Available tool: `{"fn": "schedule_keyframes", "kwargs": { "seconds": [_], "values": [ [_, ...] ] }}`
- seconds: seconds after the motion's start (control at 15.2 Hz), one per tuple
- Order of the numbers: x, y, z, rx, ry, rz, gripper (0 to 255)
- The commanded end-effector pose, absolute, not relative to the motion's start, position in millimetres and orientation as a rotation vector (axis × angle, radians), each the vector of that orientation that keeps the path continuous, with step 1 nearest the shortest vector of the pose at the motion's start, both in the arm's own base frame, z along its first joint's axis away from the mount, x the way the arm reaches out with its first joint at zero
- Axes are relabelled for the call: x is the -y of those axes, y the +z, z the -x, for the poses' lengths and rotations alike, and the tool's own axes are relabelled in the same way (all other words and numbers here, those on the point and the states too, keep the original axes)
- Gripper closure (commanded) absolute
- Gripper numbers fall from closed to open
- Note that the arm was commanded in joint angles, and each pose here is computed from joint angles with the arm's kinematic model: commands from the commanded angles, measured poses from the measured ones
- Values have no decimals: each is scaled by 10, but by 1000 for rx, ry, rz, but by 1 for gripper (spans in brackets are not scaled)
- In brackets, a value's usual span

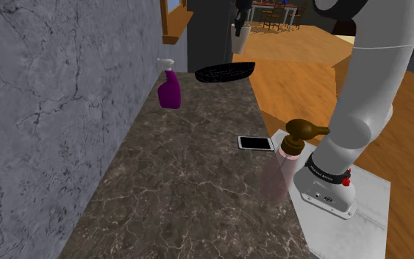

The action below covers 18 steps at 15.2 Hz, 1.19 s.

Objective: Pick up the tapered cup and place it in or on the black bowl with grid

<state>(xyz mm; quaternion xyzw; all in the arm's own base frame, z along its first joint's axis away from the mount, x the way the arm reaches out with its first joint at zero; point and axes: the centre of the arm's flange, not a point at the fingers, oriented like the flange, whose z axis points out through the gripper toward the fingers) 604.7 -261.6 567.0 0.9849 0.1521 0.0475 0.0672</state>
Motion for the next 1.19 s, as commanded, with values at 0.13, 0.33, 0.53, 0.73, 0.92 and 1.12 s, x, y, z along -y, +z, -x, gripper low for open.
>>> {"fn": "schedule_keyframes", "kwargs": {
  "seconds": [0.13,0.33,0.53,0.73,0.92,1.12],
  "values": [
    [2719,5800,-6556,-460,144,-2969,255],
    [2777,5800,-6750,-460,144,-2969,255],
    [2777,5642,-6750,-460,144,-2969,255],
    [2777,5484,-6750,-460,144,-2969,255],
    [2777,5325,-6750,-460,144,-2969,255],
    [2777,5167,-6750,-460,144,-2969,255]
  ]
}}
